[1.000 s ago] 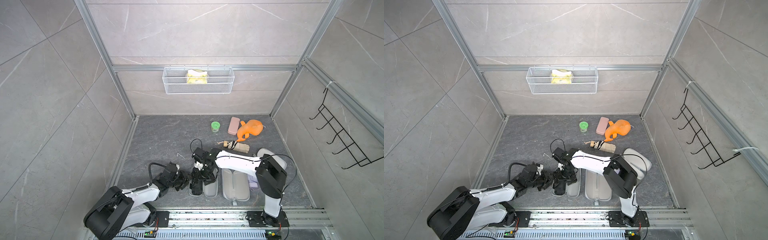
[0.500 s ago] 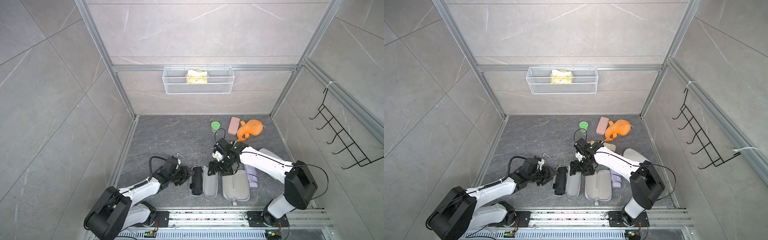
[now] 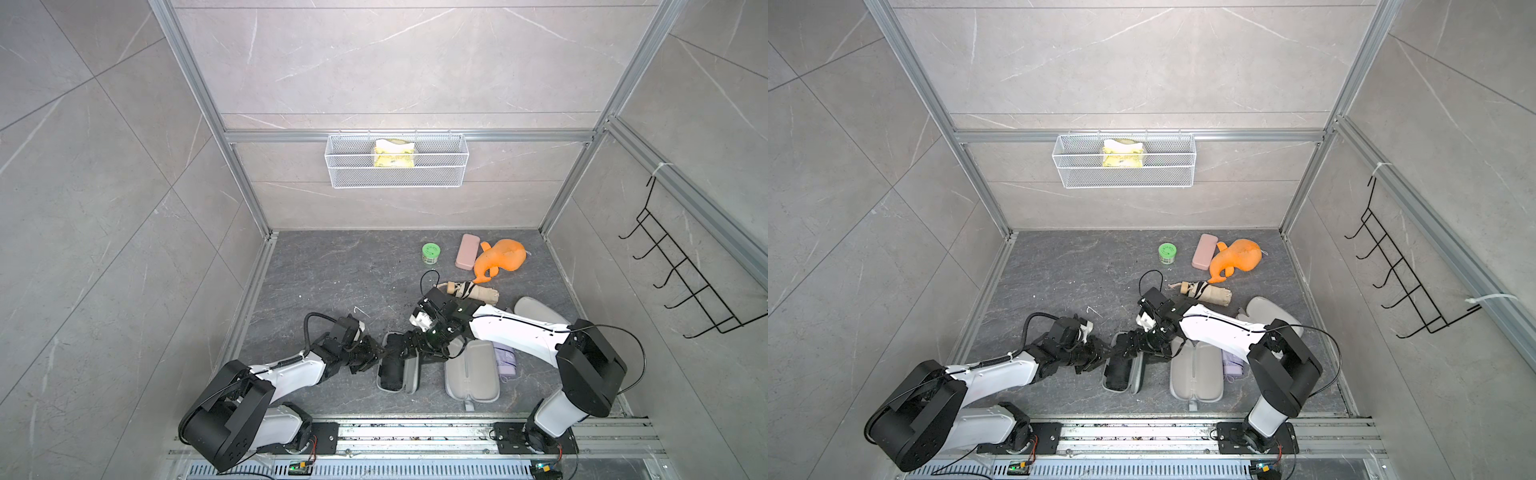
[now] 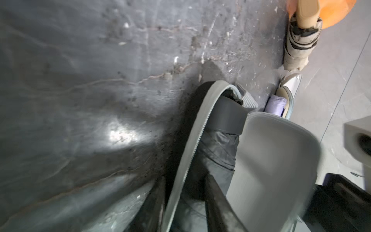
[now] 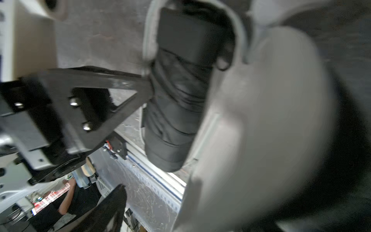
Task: Put umbrellas into zippered umbrella sleeves
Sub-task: Close the umbrella sleeve at the center of the board.
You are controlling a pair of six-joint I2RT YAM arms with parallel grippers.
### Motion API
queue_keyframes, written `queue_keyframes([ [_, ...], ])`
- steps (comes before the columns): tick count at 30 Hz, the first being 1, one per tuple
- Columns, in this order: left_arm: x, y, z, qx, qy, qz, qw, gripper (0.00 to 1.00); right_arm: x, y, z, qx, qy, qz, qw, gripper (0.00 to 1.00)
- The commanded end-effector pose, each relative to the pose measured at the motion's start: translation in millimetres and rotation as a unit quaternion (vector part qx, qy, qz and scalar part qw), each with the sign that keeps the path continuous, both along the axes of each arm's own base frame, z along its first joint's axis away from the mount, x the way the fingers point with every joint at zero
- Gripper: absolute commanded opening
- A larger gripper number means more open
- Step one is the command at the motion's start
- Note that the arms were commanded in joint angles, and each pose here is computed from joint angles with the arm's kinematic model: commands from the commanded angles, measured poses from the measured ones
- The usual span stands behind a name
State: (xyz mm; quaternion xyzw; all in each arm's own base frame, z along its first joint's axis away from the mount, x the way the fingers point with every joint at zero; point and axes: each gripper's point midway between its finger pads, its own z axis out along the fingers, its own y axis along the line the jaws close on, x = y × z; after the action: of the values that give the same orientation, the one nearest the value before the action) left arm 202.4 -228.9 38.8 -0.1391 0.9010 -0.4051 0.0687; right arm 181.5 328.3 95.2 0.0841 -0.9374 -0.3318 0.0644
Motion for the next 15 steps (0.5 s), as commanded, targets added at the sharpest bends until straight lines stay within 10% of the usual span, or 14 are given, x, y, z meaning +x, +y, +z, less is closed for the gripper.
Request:
queue_keyframes([
  [1,4.2,-13.9,14.0,-0.054,-0.008,-0.022,0.998,0.26,-4.3,40.8,19.0,0.085,0.011,0.004,0.996,0.8],
  [15,8.0,13.7,32.1,-0.053,-0.022,0.006,0.998,0.57,8.7,54.0,-30.9,0.069,0.02,-0.028,0.997,0.71],
])
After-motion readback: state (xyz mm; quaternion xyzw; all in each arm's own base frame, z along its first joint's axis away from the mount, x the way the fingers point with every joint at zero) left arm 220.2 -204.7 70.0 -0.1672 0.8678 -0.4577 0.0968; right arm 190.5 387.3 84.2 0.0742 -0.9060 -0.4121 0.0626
